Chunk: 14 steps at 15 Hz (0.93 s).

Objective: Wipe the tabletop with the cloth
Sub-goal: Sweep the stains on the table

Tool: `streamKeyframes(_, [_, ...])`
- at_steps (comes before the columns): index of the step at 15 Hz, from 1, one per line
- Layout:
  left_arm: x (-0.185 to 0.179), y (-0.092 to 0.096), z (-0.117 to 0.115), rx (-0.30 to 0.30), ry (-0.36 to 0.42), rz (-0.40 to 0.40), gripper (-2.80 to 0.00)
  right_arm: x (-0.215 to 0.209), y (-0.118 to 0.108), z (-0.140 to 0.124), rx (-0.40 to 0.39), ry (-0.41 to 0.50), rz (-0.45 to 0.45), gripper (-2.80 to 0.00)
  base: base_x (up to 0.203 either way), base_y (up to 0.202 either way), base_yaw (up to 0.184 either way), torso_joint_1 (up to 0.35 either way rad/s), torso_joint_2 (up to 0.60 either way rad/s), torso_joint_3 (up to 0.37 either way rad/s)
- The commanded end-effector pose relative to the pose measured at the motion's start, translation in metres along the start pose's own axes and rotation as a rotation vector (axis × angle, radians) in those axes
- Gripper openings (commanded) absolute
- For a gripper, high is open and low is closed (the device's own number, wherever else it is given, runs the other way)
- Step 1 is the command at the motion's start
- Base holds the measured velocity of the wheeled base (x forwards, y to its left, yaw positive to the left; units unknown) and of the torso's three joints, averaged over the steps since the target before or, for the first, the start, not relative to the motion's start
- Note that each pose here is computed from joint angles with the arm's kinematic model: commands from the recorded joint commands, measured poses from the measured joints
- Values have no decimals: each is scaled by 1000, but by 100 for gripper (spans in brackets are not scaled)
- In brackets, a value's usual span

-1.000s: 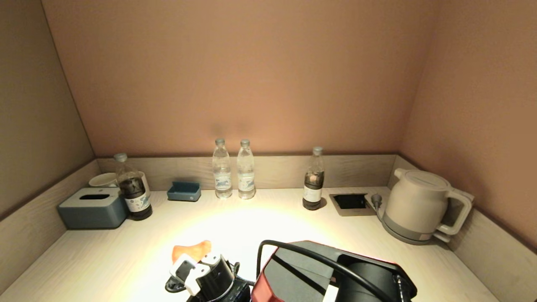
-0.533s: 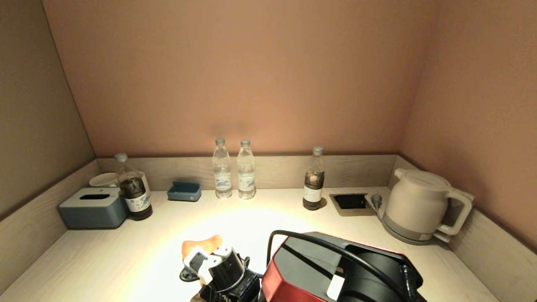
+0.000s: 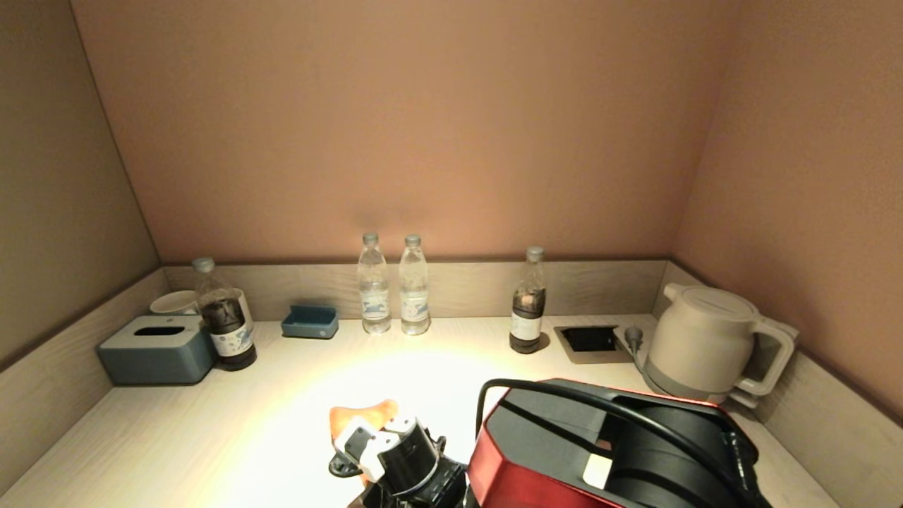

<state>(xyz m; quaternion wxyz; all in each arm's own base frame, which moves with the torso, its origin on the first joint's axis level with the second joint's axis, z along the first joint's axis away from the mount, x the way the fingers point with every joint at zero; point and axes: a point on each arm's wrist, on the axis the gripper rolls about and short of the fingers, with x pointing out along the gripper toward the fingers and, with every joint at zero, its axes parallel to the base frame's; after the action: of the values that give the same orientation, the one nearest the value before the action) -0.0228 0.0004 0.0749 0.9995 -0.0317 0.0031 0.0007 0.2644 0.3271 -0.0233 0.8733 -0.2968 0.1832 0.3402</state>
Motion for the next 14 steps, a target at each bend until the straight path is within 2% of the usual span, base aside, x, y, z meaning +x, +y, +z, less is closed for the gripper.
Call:
streamKeyframes(1, [0, 0, 0, -1, 0, 0, -280, -14, -5, 3, 7, -35, -13, -280, 0, 0, 0, 0, 0, 0])
streamKeyframes(7, [0, 0, 0, -1, 0, 0, -280, -34, -18, -32, 24, 7, -39, -280, 0, 0, 0, 0, 0, 0])
streamKeyframes(14, [0, 0, 0, -1, 0, 0, -280, -49, -32, -56, 53, 20, -80, -280, 0, 0, 0, 0, 0, 0])
